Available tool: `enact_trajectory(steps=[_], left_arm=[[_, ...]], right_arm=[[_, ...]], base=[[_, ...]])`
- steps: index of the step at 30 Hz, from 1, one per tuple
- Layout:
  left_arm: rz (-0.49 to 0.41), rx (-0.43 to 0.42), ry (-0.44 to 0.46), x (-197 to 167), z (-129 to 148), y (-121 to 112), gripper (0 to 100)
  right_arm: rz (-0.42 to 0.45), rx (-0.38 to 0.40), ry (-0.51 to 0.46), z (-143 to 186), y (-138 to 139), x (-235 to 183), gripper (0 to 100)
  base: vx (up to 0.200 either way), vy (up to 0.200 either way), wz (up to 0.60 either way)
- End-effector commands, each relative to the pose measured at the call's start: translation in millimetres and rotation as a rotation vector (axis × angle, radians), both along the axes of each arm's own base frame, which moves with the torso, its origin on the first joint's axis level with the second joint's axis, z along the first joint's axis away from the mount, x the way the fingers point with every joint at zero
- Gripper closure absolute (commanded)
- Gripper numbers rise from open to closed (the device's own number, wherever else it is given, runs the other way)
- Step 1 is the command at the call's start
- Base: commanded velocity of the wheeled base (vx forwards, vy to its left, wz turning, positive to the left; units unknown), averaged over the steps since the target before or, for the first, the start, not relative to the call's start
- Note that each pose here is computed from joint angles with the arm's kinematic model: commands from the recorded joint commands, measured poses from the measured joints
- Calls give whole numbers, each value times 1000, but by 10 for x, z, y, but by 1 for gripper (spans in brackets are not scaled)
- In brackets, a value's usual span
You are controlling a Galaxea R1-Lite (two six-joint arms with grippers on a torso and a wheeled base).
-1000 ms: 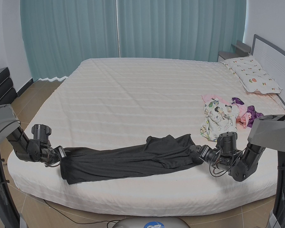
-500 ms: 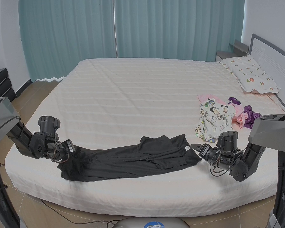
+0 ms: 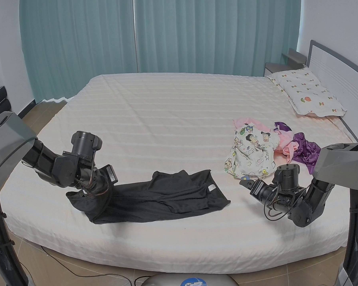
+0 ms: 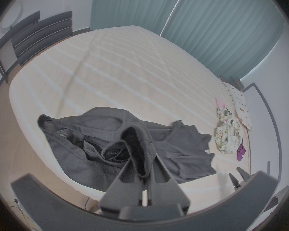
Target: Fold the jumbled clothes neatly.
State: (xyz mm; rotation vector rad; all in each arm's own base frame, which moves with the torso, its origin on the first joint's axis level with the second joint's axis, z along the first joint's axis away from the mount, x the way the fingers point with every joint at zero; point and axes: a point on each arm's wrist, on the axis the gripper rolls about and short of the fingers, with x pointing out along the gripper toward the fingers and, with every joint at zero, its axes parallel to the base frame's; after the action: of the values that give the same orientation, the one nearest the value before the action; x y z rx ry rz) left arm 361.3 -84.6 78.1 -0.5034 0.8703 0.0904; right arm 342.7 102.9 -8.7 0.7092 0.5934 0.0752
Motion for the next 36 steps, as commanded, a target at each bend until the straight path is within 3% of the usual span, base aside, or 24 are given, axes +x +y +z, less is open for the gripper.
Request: enact_trajectory(steps=[1, 7, 11, 15, 24, 29, 30, 33, 36], left_arm=[[-41, -36, 9, 131, 18, -371, 100], [-89, -33, 50, 215, -28, -690, 100], [-59, -32, 26, 374, -62, -930, 100], [-71, -17, 57, 457, -129, -1056, 100], [-91, -15, 86, 559, -369, -1303, 100], [-56, -14, 65, 685, -469, -1361, 100], [-45, -3, 63, 700, -487, -1365, 0], [-21, 2, 58, 728, -482, -1366, 0], [30, -50, 35, 773, -385, -1364, 0]], right_arm=[[-1, -1, 2, -8, 1, -2, 0], [-1, -2, 5, -18, 1, 1, 0], [1, -3, 6, -20, 6, -4, 0], [2, -2, 5, -15, 6, -4, 0], [4, -3, 8, -26, 16, -8, 0], [6, -5, 9, -31, 21, -10, 0], [6, -5, 10, -37, 21, -10, 0], [9, -6, 12, -42, 32, -13, 0], [9, -6, 12, -42, 32, -13, 0]], base=[[0, -200, 0], [0, -200, 0], [0, -200, 0], [0, -200, 0], [0, 0, 0], [0, 0, 0], [0, 0, 0], [0, 0, 0], [0, 0, 0]])
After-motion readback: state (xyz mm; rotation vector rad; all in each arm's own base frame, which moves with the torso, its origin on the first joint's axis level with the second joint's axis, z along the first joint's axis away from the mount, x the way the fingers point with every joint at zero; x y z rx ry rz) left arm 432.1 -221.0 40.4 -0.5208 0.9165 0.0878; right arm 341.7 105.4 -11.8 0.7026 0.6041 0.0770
